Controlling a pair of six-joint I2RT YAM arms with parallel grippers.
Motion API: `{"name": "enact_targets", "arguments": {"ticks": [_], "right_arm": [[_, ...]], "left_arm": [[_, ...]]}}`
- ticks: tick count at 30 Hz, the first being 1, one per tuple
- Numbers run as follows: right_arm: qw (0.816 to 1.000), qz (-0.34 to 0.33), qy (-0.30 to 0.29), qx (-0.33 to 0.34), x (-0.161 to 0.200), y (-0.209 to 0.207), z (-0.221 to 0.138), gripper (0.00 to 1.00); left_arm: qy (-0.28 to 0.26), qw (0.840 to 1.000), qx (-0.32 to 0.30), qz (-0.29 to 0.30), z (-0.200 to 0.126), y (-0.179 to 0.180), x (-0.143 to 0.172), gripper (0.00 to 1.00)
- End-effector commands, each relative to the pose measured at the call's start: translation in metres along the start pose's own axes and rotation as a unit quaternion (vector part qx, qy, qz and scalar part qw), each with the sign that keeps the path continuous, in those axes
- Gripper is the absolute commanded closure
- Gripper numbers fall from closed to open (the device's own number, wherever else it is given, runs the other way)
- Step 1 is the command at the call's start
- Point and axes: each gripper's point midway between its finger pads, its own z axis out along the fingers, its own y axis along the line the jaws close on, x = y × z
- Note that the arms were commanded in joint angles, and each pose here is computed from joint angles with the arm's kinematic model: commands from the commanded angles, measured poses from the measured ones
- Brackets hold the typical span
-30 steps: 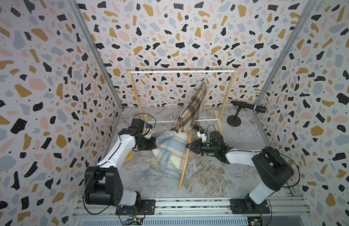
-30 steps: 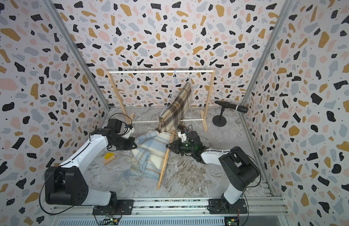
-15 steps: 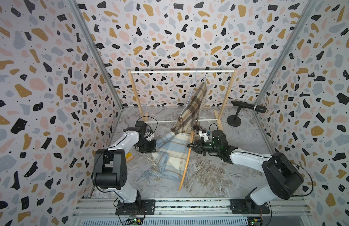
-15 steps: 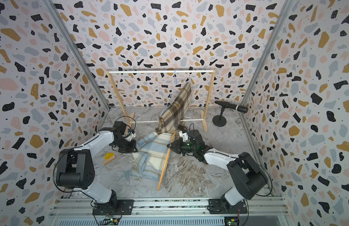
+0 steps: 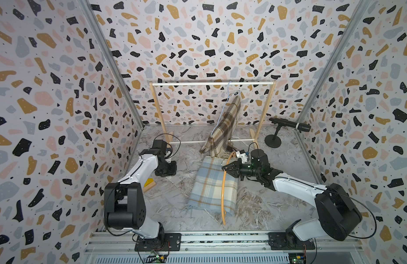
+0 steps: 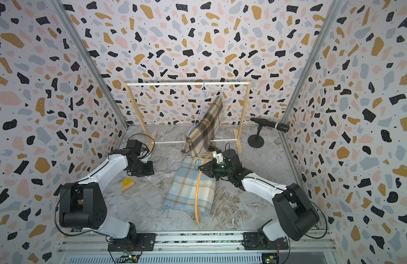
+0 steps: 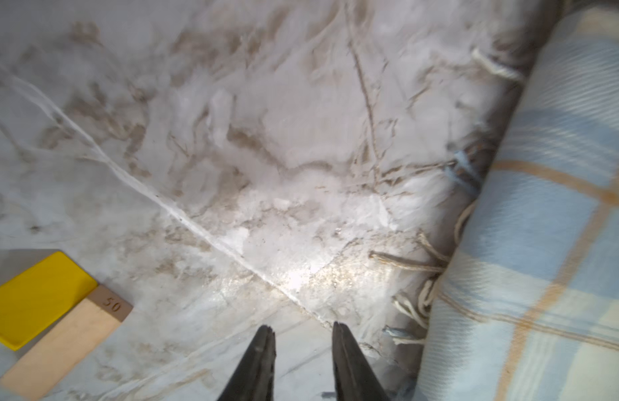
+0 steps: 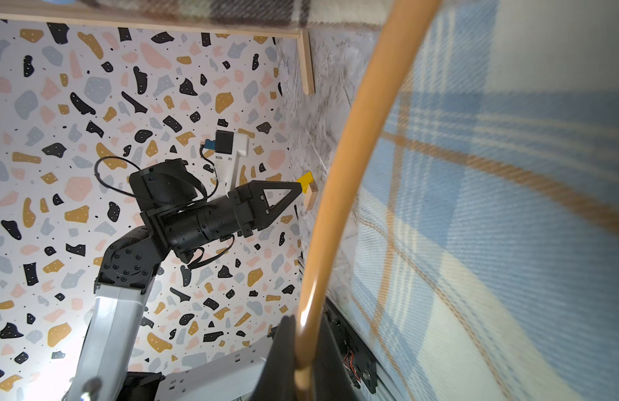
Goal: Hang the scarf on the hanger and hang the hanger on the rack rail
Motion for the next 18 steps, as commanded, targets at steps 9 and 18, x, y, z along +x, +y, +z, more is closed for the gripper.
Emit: {"name": "enact_targets", "arguments": {"ticks": [9,18], "right_arm": [[0.996,-0.059,-0.044,-0.043,-0.017,0.108,-0.052,1.0],[0.993,-0.084,-0.044,-0.066,-0.029,0.135,-0.065,1.0]], "left_arm": [[-0.129,0.968,0.21,0.053,-0.108,-0.12,-0.002,0.55],[-0.126,0.957,0.26,0.015,-0.093,-0.15,0.029,0.42]]}}
